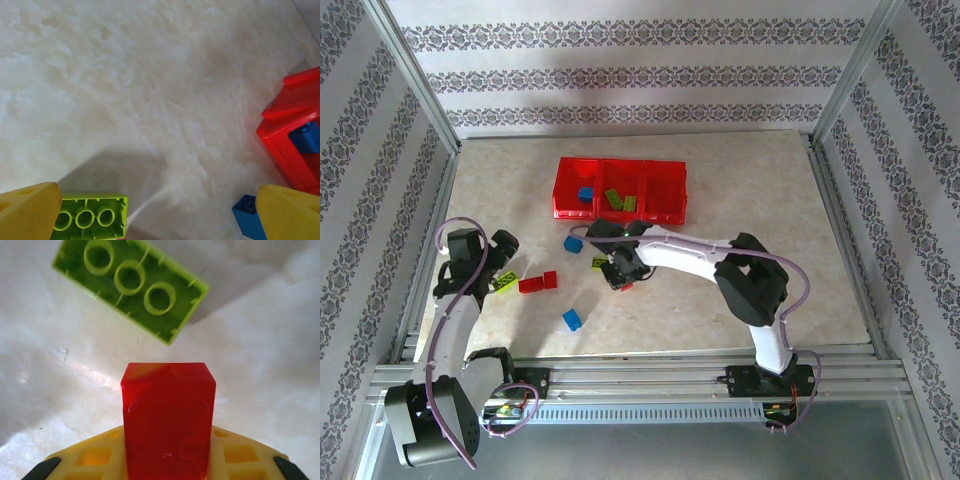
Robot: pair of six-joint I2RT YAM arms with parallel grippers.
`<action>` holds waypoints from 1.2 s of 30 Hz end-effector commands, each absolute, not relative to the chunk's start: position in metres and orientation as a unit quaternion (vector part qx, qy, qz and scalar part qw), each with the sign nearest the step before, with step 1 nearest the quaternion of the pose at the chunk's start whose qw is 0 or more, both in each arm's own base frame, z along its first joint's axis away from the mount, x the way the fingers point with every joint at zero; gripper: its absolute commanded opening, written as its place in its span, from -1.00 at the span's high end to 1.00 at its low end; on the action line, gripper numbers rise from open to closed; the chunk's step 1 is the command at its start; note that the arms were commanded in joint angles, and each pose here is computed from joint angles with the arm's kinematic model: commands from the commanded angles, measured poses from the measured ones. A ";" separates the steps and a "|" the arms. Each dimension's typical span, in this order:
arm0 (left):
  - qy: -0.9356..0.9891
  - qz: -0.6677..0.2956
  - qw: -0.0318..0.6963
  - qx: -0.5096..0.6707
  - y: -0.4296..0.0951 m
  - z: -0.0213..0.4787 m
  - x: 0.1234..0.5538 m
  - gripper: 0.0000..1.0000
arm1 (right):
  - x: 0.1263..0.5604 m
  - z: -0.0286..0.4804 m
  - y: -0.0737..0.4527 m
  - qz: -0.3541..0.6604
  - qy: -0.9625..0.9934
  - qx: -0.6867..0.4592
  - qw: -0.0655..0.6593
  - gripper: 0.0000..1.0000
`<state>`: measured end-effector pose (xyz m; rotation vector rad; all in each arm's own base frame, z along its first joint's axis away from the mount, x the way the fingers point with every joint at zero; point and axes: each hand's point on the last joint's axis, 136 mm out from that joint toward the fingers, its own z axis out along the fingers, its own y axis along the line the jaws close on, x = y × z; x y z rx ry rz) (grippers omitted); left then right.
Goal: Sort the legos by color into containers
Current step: Pick up the lego from the bottom-center of the table, then place the lego in the container.
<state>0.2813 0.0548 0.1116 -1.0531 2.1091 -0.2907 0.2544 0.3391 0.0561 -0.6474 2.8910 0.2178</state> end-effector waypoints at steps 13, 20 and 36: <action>0.828 -0.126 0.397 -0.375 0.023 0.115 0.296 -1.00 | 0.343 0.144 0.256 0.060 0.964 -0.131 0.223 0.72; 0.846 -0.127 0.394 -0.337 0.000 0.115 0.313 -0.99 | 0.400 0.162 0.227 0.053 0.956 -0.079 0.277 0.71; 0.863 -0.124 0.380 -0.309 -0.017 0.111 0.323 -0.99 | 0.501 0.140 0.227 0.030 0.952 -0.062 0.297 0.63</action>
